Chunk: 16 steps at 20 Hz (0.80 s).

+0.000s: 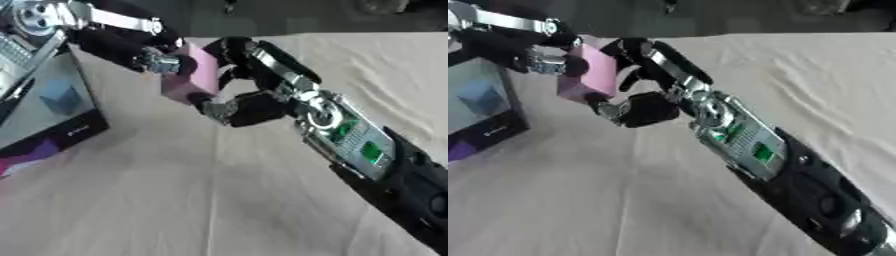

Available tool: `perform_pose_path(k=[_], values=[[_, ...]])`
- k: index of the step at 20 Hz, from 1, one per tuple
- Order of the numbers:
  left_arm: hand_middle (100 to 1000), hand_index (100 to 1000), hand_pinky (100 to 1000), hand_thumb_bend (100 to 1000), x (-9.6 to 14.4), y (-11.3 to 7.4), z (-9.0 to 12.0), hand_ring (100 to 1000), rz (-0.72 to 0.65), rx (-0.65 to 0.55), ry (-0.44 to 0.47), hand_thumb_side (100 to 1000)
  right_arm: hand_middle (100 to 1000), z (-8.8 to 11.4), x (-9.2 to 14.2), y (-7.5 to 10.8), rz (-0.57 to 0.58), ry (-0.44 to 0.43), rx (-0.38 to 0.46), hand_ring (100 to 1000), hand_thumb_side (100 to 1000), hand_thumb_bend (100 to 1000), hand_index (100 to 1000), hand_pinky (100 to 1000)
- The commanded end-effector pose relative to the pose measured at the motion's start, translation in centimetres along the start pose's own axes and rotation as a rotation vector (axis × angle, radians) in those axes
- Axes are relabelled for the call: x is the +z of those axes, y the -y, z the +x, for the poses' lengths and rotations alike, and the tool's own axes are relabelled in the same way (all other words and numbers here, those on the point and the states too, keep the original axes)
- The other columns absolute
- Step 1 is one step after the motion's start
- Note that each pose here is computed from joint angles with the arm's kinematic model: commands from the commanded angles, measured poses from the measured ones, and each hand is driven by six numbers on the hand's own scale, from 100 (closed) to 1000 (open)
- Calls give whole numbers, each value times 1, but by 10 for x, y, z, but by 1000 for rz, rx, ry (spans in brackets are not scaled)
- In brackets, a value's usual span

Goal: Pick up the objects with one hand, pass them to the other hand, and then place them into the box on the other side of the table.

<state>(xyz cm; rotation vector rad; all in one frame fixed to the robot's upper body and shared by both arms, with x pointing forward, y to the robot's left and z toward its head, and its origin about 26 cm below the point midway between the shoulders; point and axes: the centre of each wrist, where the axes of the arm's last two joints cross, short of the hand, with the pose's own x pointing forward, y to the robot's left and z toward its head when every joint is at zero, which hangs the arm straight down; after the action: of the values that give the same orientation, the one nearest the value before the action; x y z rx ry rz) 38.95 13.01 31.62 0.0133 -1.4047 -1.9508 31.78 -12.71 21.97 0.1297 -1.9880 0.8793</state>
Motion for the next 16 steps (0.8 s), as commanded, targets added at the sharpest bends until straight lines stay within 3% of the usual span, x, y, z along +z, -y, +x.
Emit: perform_pose_path(k=[1,11,16], values=[[689,769,1000,395,-2,-3,18,905,-14,-39,74,1000,475,2,-1,9,-23,-6,21,725,100,251,414,596],[725,778,1000,393,-11,10,17,920,-75,-100,109,1000,472,1,-1,11,-31,-17,-3,722,100,250,412,589],[731,783,1000,327,-9,11,17,923,-78,-117,109,1000,469,-2,0,13,-38,-31,-37,721,100,248,410,584]])
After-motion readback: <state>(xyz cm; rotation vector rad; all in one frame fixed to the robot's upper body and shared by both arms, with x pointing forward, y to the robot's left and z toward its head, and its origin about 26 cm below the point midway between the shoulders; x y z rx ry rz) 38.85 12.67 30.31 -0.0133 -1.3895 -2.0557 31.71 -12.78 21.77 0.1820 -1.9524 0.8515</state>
